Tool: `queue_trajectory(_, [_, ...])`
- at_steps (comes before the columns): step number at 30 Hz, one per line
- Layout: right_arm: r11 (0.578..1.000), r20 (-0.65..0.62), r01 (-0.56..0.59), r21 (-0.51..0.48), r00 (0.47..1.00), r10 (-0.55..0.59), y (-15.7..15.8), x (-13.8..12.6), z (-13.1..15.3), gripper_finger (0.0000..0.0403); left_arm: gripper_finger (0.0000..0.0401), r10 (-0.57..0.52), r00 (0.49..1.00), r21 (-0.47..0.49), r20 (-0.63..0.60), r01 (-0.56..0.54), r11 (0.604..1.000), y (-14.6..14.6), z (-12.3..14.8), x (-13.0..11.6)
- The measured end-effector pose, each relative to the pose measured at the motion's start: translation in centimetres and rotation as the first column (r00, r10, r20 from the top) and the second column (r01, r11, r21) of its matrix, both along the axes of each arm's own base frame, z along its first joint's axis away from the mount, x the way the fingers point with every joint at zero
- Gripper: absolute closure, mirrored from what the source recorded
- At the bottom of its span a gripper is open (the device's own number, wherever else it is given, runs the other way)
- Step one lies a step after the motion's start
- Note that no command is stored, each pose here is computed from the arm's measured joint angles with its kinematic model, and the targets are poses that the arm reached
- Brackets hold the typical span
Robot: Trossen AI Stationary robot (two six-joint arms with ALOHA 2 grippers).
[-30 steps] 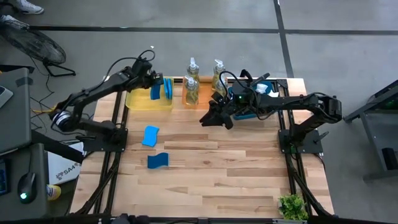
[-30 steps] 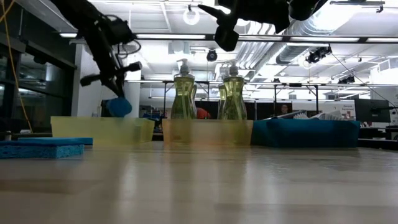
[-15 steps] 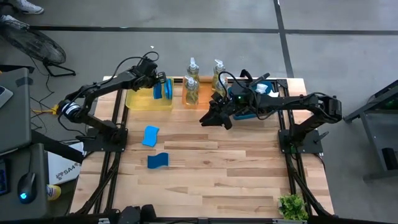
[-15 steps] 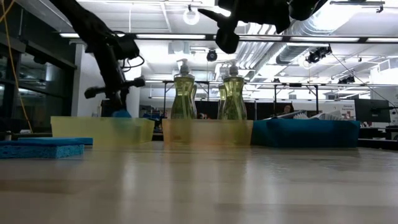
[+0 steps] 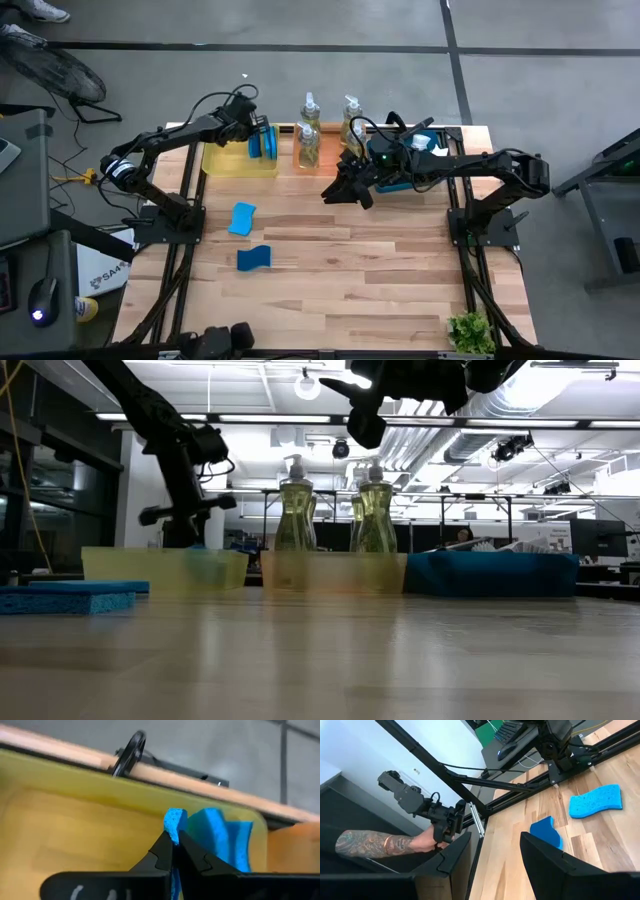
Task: Pick & Place Kitchen Sink Supplies
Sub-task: Put the blue sponge into the yellow bin
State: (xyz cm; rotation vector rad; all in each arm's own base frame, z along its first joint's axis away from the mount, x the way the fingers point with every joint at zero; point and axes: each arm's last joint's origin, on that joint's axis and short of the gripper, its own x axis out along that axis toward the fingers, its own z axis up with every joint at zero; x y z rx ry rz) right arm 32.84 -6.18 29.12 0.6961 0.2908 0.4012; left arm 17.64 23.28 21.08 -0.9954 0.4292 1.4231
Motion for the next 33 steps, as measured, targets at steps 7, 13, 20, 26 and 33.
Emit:
queue_trajectory(7, [1.000, 0.002, -0.001, -0.005, 1.000, 0.001, 0.0, 0.0, 0.0, 0.0242, 0.0395, 0.010, 1.000, 0.043, 0.017, -0.010, 0.999, 0.3, 0.3, 0.2])
queue_trajectory(13, [1.000, 0.004, -0.002, -0.008, 1.000, 0.002, 0.0, 0.0, 0.0, 0.0242, 0.0379, 0.000, 1.000, 0.019, 0.015, 0.000, 1.000, 0.5, -0.3, 0.4])
queue_trajectory(20, [1.000, 0.003, -0.002, -0.007, 1.000, 0.002, 0.0, 0.0, 0.0, 0.0242, 0.0371, -0.044, 0.998, -0.043, 0.037, 0.046, 0.998, 0.7, -1.5, 0.9])
queue_trajectory(26, [1.000, -0.001, -0.002, -0.005, 1.000, 0.002, 0.0, 0.0, 0.0, 0.0242, 0.0330, -0.103, 0.994, -0.014, 0.043, 0.104, 0.995, 0.8, -1.3, 1.2])
queue_trajectory(33, [1.000, -0.014, -0.002, -0.003, 1.000, 0.002, 0.0, 0.0, -0.2, 0.0242, 0.0254, -0.128, 0.988, 0.001, 0.086, 0.128, 0.992, 0.9, -1.1, 1.5])
